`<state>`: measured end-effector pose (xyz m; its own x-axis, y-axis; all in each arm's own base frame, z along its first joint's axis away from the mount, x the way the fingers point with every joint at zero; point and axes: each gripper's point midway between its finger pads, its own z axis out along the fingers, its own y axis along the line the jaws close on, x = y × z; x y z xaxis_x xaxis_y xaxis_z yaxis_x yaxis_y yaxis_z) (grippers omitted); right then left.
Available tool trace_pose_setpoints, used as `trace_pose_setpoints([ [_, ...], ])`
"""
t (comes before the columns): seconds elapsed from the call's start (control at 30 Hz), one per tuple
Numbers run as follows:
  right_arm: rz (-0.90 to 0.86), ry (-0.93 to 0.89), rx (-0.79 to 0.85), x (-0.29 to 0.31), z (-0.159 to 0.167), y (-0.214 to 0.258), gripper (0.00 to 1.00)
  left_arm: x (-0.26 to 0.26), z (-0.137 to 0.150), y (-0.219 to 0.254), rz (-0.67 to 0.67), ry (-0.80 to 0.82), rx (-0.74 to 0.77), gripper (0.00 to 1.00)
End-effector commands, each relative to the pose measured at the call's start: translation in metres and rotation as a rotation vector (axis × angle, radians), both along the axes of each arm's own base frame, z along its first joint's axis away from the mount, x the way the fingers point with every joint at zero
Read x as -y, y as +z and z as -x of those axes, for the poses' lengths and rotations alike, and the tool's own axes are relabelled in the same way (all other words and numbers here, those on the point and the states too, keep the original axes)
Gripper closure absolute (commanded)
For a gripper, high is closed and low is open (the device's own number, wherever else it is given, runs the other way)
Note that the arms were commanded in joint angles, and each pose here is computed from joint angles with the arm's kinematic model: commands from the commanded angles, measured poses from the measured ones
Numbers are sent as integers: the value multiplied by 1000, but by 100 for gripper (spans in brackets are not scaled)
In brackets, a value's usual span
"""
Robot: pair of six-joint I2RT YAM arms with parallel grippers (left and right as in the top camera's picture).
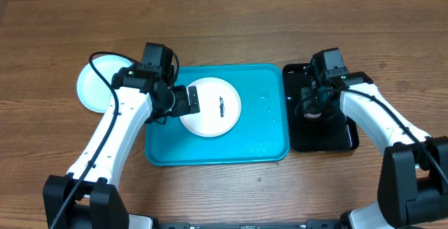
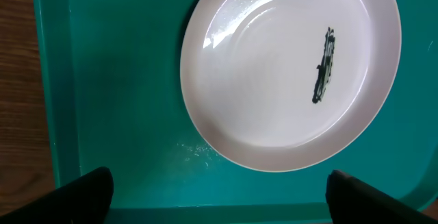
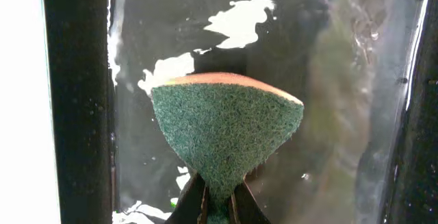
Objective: Clean dirty plates on tray and stack at the side
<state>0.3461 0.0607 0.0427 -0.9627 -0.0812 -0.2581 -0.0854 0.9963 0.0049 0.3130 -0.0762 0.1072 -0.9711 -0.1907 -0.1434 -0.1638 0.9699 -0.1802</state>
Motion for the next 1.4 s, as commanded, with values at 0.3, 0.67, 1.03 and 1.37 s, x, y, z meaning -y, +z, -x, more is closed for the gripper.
trace_pose_setpoints([
  [0.3, -16, -28, 20, 0, -4, 13, 96, 1, 2, -2, 4, 3, -10, 0],
  [0.67, -15, -27, 15, 0, -2, 13, 95, 5, -9, 0, 19, 1, 36, 0],
  [1.03, -16, -27, 18, 0, -3, 13, 92, 1, -7, -1, 4, 60, 19, 61],
  [1.37, -16, -28, 20, 0, -4, 13, 91, -21, -22, -14, -143, 18, 55, 56],
])
